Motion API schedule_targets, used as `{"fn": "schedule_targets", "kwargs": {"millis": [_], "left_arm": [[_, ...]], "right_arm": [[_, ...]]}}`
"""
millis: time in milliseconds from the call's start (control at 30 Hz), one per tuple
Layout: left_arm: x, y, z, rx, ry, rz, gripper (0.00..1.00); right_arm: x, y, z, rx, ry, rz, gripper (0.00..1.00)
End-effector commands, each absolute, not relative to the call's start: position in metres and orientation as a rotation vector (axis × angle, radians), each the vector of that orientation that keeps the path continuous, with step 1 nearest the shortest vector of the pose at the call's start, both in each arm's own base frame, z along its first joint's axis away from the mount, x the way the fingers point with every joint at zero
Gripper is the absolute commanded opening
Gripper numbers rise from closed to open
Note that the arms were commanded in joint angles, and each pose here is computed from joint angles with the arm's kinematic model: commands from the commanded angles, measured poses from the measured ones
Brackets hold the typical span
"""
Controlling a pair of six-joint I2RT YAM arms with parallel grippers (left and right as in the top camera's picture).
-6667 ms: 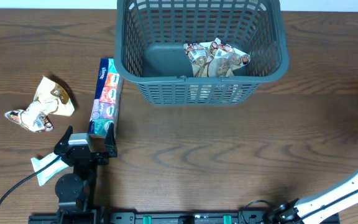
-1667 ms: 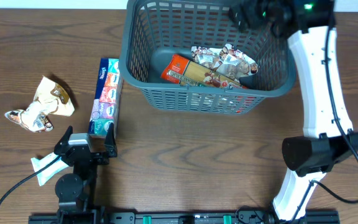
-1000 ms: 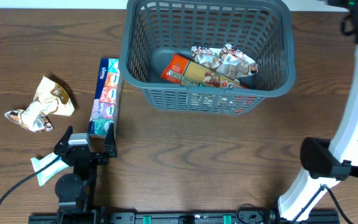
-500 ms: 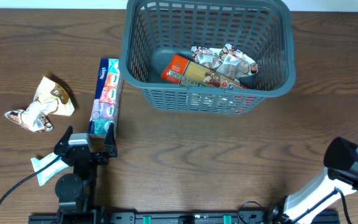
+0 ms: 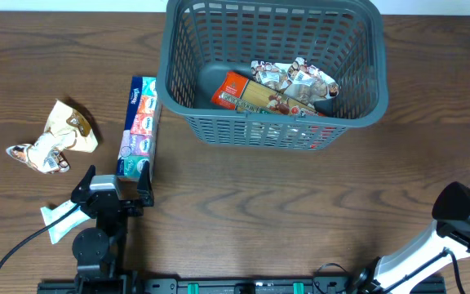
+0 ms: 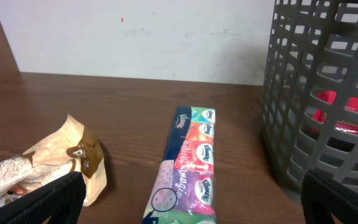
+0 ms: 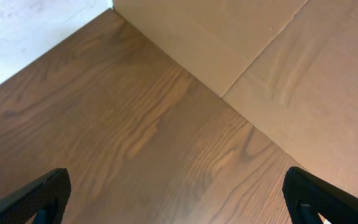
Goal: Pack container
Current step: 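Open the right gripper and withdraw it to the right front, then move the left gripper to the blue-and-white tissue box pack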
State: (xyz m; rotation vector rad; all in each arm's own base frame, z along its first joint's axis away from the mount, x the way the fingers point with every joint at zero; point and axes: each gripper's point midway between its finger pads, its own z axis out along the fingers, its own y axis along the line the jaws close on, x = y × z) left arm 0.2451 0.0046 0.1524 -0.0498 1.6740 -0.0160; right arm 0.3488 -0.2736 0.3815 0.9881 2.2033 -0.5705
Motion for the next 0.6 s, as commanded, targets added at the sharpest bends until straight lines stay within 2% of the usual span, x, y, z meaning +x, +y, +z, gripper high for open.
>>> {"fn": "schedule_targets", "kwargs": {"millis": [0, 567], "left_arm": [[0.244, 0.005, 0.138, -0.052, 1.721, -0.019, 0.99], [0.244, 0.004, 0.138, -0.051, 1.72, -0.021, 0.99]], "right_arm": [[0.348, -0.276, 0.377, 1.009, 2.208, -0.565, 0.99], [0.344, -0.288, 0.353, 1.058, 2.267, -0.566, 0.99]]}}
